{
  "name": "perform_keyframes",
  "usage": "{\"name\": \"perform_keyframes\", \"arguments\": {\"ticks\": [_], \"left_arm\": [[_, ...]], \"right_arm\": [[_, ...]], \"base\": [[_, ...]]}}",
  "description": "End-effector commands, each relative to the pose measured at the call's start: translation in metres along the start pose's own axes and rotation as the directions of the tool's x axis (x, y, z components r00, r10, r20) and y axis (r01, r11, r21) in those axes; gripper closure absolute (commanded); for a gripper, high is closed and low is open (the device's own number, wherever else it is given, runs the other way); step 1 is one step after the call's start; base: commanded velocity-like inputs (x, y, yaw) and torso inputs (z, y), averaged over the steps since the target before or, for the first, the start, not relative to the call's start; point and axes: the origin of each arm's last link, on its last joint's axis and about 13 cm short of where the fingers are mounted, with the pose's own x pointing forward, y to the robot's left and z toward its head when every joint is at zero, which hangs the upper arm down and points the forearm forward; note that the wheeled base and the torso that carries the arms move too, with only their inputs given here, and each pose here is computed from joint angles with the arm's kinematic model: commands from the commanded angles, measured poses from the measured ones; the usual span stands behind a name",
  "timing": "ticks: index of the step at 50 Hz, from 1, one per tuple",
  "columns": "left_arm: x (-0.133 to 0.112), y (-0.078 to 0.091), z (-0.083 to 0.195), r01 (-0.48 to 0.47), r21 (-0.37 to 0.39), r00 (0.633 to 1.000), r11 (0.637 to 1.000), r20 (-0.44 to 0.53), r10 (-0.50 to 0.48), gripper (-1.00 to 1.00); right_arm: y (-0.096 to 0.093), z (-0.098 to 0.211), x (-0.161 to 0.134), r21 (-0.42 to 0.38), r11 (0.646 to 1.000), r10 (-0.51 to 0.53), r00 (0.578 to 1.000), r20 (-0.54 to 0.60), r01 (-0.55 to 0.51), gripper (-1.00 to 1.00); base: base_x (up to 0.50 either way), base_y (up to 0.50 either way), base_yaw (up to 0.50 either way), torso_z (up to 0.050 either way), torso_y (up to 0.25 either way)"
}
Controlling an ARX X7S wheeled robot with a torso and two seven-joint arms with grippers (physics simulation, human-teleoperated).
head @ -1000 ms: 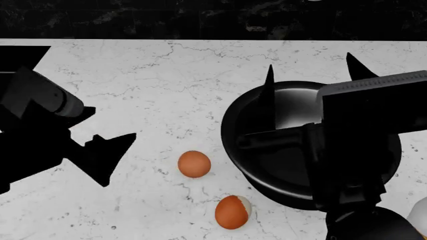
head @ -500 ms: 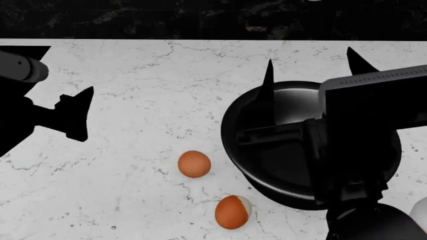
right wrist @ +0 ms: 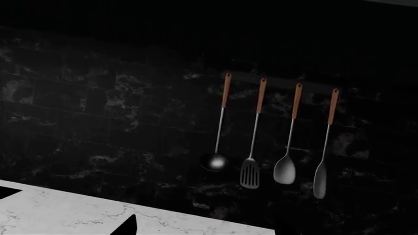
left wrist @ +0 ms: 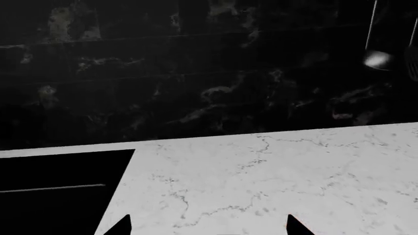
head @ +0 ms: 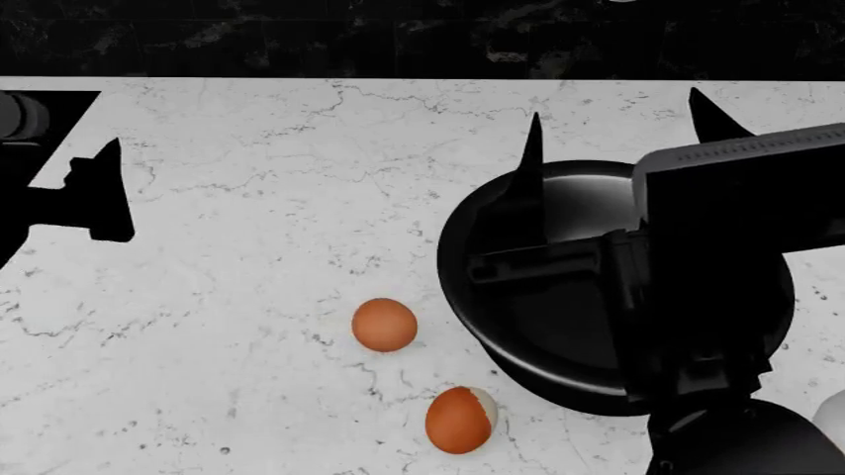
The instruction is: Place the eggs and milk next to the bowl.
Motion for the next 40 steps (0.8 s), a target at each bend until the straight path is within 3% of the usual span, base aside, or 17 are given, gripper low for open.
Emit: {"name": "perform_keyframes", "arguments": {"ticks": [1,26,38,39,40], "left_arm": [[0.009,-0.005,0.000,-0.053,-0.025,0.998,0.998,0.026,0.054,-1.00],[0.007,0.002,-0.005,-0.090,0.005,0.996,0.996,0.015,0.089,-1.00],[0.008,-0.001,-0.013,-0.055,0.012,0.998,0.998,0.002,0.055,-1.00],[0.007,-0.002,-0.013,-0.049,0.006,0.999,0.999,-0.001,0.049,-1.00],[0.007,-0.002,-0.014,-0.047,0.006,0.999,0.999,0.000,0.047,-1.00]], "right_arm": [[-0.002,0.004,0.001,0.018,1.000,0.001,1.000,0.020,-0.001,-1.00],[0.001,0.002,0.004,0.021,1.000,0.009,1.000,0.005,-0.009,-1.00],[-0.008,0.030,-0.016,0.025,1.000,-0.006,0.999,-0.033,0.007,-1.00],[-0.009,0.032,-0.018,0.051,0.999,0.010,0.999,-0.046,-0.008,-1.00],[-0.010,0.035,-0.021,0.019,1.000,0.000,0.998,-0.055,0.001,-1.00]], "base": [[0.00,0.00,0.00,0.000,0.000],[0.00,0.00,0.00,0.000,0.000],[0.00,0.00,0.00,0.000,0.000],[0.00,0.00,0.00,0.000,0.000],[0.00,0.00,0.00,0.000,0.000]]}}
